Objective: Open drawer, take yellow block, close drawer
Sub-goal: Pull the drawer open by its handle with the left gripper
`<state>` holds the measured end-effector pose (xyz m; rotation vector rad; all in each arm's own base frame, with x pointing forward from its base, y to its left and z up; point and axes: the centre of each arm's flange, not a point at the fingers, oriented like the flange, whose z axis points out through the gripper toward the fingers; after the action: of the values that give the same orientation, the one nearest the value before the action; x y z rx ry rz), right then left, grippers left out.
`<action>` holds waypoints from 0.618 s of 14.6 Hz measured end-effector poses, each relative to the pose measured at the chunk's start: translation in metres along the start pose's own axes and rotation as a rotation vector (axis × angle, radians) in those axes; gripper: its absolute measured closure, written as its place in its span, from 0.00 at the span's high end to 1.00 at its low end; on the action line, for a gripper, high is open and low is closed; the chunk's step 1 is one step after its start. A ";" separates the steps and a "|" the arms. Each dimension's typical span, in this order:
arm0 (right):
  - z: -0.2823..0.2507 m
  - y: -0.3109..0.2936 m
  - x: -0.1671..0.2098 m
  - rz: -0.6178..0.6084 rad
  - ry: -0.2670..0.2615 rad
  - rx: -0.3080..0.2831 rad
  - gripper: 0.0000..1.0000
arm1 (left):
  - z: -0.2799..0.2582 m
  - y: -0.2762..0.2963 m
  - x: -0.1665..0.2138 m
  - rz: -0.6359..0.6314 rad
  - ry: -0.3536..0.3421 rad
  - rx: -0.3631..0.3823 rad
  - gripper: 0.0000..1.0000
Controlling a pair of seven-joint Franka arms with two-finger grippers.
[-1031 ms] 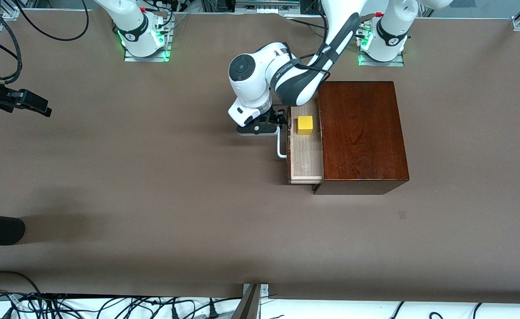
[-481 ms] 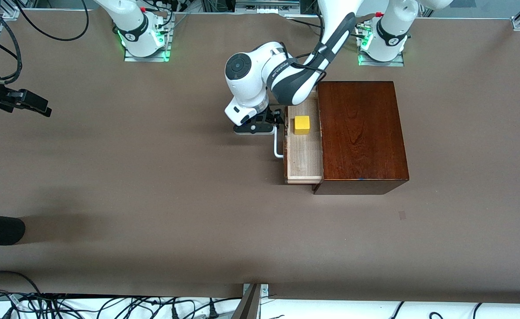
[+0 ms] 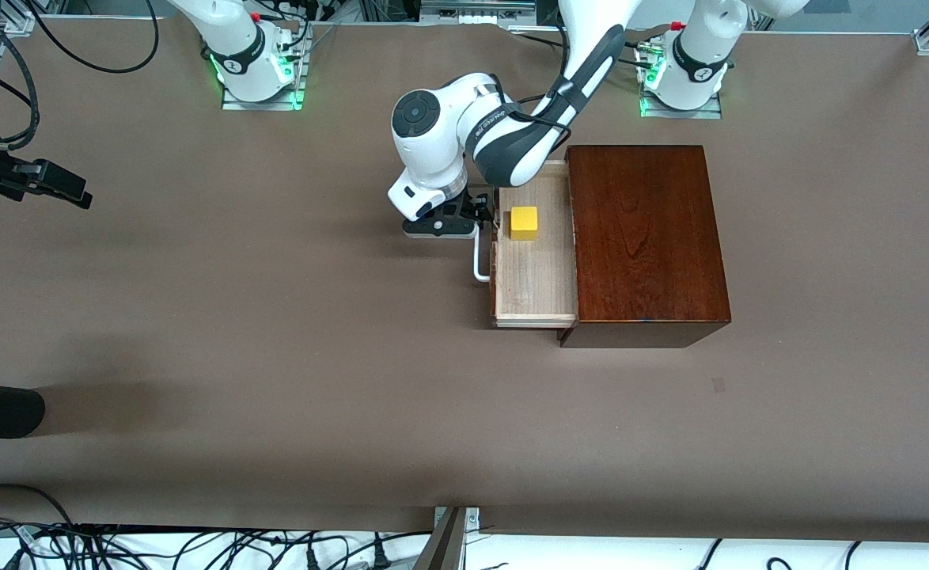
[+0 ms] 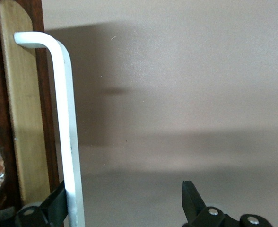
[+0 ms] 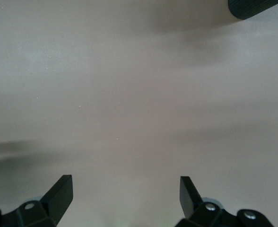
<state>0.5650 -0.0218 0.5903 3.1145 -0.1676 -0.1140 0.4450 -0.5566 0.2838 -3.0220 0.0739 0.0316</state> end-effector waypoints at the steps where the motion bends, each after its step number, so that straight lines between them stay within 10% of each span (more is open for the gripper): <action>1: 0.000 0.000 0.000 0.000 0.000 0.000 1.00 | 0.000 0.000 0.000 0.000 0.000 -0.001 1.00; 9: -0.002 0.000 -0.001 0.000 0.004 0.001 1.00 | -0.028 0.018 -0.019 0.022 -0.019 -0.023 1.00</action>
<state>0.5642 -0.0218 0.5927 3.1152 -0.1675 -0.1072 0.4259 -0.5768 0.3097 -3.0434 0.1054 0.0629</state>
